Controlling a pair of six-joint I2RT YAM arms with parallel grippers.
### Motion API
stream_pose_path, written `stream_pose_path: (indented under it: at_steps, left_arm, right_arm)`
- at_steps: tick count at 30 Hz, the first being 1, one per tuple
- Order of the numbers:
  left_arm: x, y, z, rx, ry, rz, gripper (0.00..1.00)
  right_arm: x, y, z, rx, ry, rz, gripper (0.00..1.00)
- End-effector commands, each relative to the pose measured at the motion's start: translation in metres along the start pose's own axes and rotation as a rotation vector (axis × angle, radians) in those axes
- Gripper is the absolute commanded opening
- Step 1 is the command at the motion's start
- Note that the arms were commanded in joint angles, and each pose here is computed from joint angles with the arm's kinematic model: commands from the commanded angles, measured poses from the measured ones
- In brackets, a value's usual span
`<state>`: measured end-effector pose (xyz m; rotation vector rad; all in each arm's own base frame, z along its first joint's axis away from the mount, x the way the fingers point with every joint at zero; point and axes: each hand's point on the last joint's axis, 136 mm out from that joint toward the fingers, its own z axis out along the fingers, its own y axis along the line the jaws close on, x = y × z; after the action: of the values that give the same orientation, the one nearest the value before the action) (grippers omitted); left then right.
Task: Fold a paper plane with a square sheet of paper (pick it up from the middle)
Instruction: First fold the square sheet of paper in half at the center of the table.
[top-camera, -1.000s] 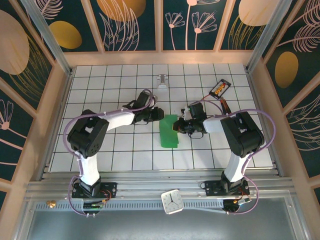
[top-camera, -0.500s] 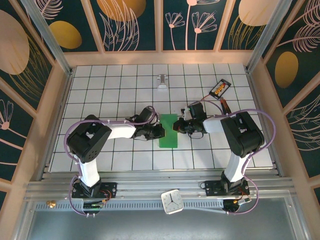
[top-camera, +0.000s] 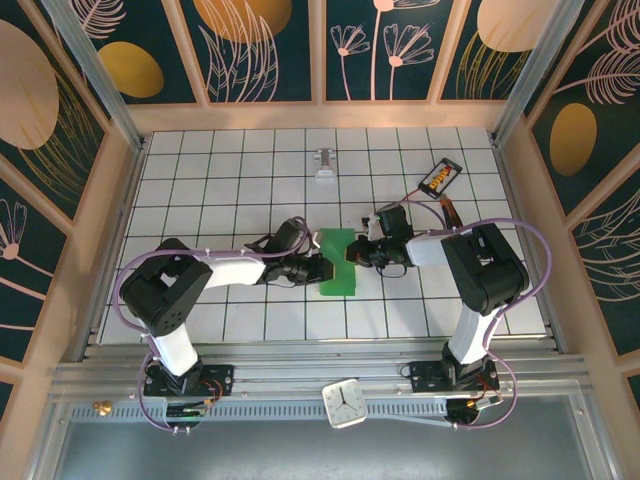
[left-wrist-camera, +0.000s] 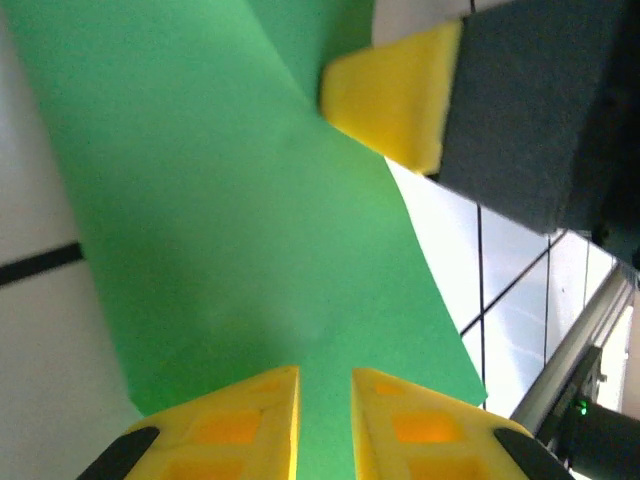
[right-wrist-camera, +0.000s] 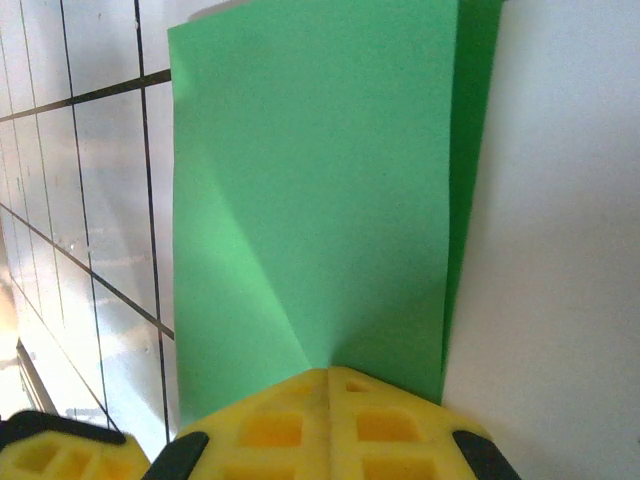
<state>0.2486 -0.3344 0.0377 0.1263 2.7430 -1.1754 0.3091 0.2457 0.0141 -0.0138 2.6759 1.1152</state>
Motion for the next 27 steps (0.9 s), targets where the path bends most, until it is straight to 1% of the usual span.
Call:
stream_pose_path:
  at_steps: [1, 4, 8, 11, 15, 17, 19, 25, 27]
  left_arm:
    - [0.013, 0.006, 0.0, -0.006, 0.031, -0.01, 0.2]
    - [0.02, 0.026, 0.004, -0.073, 0.043, -0.025, 0.17]
    - [0.028, 0.039, 0.008, -0.093, 0.058, -0.043, 0.16]
    - [0.026, 0.032, 0.004, -0.071, 0.048, -0.029, 0.18]
    - [0.013, 0.003, -0.012, 0.011, -0.013, 0.005, 0.22]
    - [0.011, -0.003, -0.015, 0.032, -0.024, 0.003, 0.22]
    - [0.013, -0.002, -0.014, 0.035, -0.015, -0.007, 0.22]
    - [0.03, 0.015, -0.007, 0.008, 0.042, -0.037, 0.14]
    - [0.039, 0.028, 0.0, -0.022, 0.08, -0.059, 0.13]
  right_arm:
    - [0.037, -0.085, 0.0, 0.312, 0.06, 0.085, 0.0]
    - [0.036, -0.084, 0.001, 0.311, 0.06, 0.081, 0.0]
    - [0.036, -0.084, 0.001, 0.314, 0.064, 0.078, 0.0]
    - [0.036, -0.085, 0.0, 0.319, 0.064, 0.076, 0.0]
    - [0.035, -0.083, 0.0, 0.314, 0.06, 0.074, 0.0]
    - [0.035, -0.083, 0.0, 0.314, 0.061, 0.075, 0.0]
    - [0.034, -0.083, -0.001, 0.315, 0.058, 0.073, 0.0]
    - [0.034, -0.084, -0.001, 0.318, 0.058, 0.071, 0.0]
    - [0.035, -0.084, 0.0, 0.318, 0.057, 0.072, 0.0]
